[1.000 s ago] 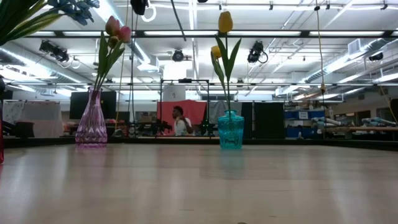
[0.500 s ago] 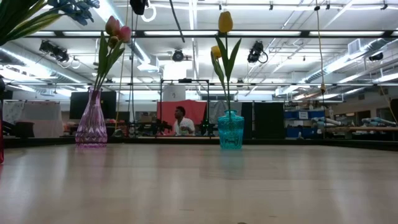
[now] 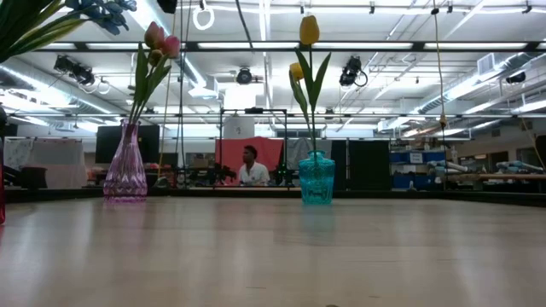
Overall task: Sort flowers into vase by color
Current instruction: Put the yellow tulip into the blue vase
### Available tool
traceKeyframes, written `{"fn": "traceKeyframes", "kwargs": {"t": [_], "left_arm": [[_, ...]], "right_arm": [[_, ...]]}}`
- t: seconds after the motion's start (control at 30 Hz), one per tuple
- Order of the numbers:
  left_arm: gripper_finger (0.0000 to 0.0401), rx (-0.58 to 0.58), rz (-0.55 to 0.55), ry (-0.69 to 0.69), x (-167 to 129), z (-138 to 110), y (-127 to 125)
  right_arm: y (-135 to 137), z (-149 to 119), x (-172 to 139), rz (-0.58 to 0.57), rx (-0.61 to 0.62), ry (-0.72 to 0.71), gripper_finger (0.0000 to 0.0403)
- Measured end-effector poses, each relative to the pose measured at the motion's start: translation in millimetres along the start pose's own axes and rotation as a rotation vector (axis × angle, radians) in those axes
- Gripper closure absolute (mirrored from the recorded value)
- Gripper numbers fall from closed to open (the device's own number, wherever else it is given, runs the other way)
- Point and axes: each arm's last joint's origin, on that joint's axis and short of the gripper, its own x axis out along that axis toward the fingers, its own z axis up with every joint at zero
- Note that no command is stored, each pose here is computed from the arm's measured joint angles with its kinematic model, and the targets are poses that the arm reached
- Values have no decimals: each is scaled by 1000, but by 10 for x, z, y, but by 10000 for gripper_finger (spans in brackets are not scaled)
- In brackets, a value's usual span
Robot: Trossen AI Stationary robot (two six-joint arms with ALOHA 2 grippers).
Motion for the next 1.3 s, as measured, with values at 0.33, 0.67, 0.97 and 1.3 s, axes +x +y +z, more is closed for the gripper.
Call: {"fn": "traceKeyframes", "kwargs": {"t": [0.33,0.67,0.97,1.3], "left_arm": [[220,-81,-5,-12,-243,28,-10],[219,-55,4,-29,-283,44,-8],[219,43,131,-48,-280,70,29],[219,73,189,-155,-419,176,41]], "right_arm": [[114,229,-403,35,6,-30,386],[68,-291,-1078,144,151,-132,385],[-194,-803,-1897,50,185,-214,385],[-515,-1011,-2304,26,218,-165,385]]}}
